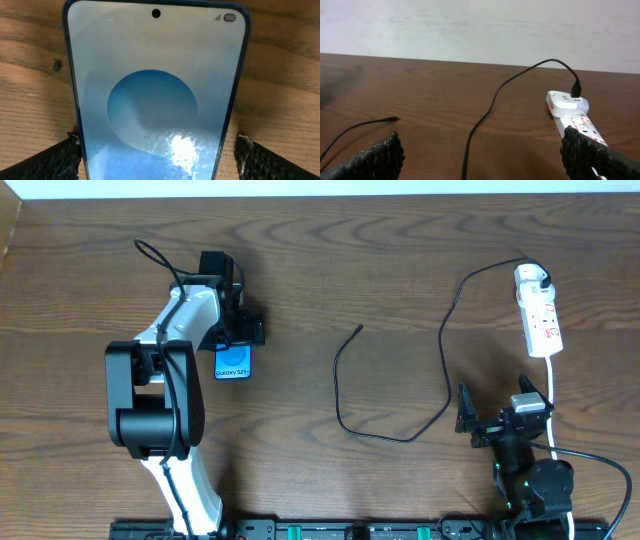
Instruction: Plug charger to phone and switch on socket
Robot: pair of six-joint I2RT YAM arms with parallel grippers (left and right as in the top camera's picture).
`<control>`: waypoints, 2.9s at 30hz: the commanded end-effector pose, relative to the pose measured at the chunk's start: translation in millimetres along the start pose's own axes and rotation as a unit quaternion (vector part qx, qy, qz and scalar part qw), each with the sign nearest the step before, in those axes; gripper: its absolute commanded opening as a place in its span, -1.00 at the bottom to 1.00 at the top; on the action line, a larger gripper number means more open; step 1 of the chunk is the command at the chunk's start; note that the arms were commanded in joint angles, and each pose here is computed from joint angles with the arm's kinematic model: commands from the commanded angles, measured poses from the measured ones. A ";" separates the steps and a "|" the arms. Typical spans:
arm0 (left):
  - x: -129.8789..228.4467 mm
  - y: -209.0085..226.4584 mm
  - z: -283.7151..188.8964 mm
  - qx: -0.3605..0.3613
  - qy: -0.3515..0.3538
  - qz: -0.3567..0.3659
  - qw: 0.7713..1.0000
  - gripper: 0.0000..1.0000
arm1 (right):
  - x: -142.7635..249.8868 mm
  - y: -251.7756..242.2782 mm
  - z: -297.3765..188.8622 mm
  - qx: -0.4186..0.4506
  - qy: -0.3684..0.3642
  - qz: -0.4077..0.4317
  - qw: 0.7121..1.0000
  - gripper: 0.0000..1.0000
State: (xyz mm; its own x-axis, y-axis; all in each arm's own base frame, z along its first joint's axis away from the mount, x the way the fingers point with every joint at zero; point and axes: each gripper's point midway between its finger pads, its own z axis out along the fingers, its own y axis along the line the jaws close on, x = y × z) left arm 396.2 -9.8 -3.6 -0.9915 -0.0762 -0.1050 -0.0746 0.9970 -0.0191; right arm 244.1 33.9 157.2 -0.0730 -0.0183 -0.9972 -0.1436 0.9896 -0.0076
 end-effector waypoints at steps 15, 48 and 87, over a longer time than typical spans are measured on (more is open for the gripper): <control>22.3 10.2 26.0 -0.020 0.041 -0.002 0.999 0.95 | 1.0 0.0 -0.2 0.001 0.000 -0.004 1.000 0.99; 24.5 16.8 25.6 -0.039 0.045 0.003 0.998 0.95 | 1.0 0.0 -0.2 0.001 0.000 -0.004 1.000 0.98; 27.1 16.9 20.6 -0.039 0.051 0.003 0.998 0.55 | 1.0 0.1 -0.2 0.001 0.000 -0.004 1.000 0.99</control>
State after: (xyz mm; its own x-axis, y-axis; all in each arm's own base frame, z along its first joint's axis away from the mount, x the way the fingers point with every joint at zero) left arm 395.3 -7.3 -2.9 -0.9918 -0.0720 -0.1056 -0.0719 0.9974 -0.0046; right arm 244.1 33.9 157.1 -0.0734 -0.0183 -0.9971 -0.1436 0.9896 -0.0076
